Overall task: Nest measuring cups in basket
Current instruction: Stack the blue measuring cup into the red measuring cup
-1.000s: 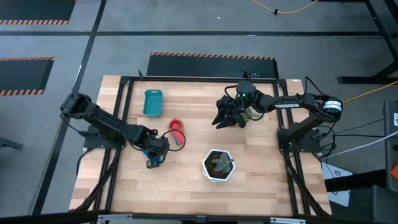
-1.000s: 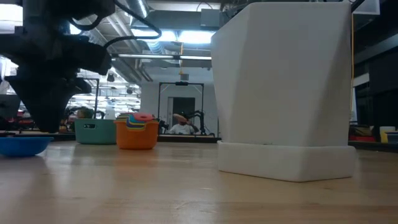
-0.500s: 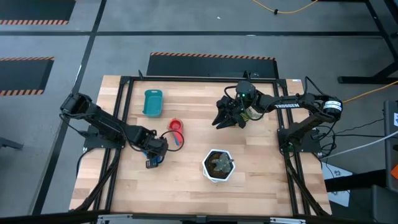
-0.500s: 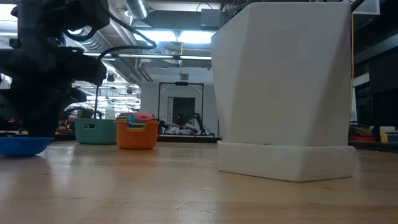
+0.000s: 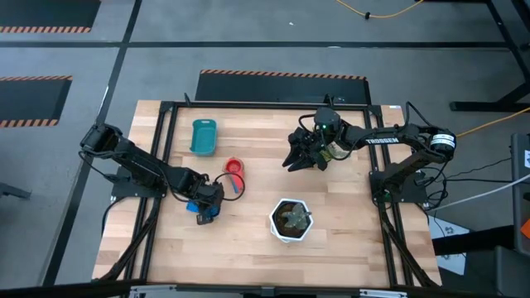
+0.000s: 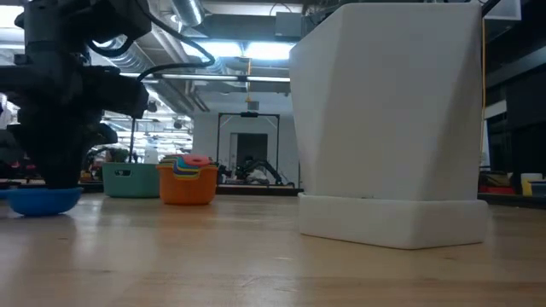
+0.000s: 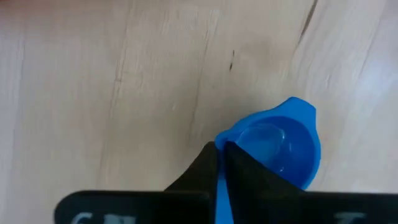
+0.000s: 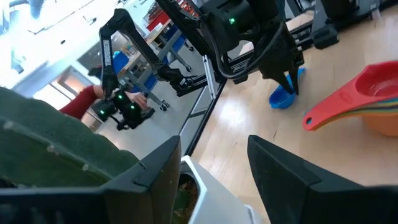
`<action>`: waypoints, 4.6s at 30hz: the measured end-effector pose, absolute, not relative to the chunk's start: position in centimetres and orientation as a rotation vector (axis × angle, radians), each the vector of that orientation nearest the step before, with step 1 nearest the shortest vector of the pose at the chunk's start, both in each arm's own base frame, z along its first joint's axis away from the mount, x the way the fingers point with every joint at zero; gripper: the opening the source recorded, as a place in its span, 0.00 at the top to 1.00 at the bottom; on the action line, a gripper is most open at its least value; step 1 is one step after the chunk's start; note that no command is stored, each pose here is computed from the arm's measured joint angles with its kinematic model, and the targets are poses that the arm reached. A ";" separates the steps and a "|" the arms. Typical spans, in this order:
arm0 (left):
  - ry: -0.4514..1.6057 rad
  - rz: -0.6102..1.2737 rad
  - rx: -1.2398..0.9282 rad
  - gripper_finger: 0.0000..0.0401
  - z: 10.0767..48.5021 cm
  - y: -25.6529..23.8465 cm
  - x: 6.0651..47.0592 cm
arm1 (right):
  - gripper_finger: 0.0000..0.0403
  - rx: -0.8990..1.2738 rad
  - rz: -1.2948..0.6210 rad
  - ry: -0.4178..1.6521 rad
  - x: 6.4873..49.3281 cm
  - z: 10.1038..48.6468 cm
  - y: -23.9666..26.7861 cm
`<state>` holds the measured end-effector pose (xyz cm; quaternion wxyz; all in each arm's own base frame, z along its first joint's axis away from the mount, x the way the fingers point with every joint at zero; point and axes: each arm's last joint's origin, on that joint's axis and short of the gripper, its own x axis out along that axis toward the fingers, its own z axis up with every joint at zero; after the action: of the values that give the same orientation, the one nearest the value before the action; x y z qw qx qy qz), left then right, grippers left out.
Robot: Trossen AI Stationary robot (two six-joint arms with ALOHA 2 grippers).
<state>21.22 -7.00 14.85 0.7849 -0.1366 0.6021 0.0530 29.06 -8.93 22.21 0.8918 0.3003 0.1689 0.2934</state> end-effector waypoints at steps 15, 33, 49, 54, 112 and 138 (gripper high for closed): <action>0.609 0.392 -0.989 0.99 18.9 -7.1 24.9 | 0.53 0.306 0.464 0.270 29.3 21.8 -9.3; 0.172 0.836 -1.432 0.99 20.0 -4.1 24.0 | 0.53 -0.021 0.173 0.278 29.4 21.3 -10.2; 0.253 1.086 -1.538 0.96 19.1 -1.4 22.3 | 0.53 -0.021 0.175 0.285 29.4 21.2 -10.2; 0.261 1.101 -1.561 0.95 19.1 -0.7 22.3 | 0.53 -0.019 0.175 0.286 29.4 21.2 -10.2; 0.799 0.934 -0.980 0.80 17.6 -3.5 20.4 | 0.53 0.026 0.209 0.292 35.6 11.9 -9.1; 0.660 0.791 -1.099 0.80 17.3 -4.2 23.3 | 0.53 0.048 0.379 0.299 42.0 10.0 -4.6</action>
<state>23.30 -4.18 17.34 0.7295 -0.4990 0.2998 0.3589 42.01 -4.60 10.02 0.9707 0.0237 0.1478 0.1878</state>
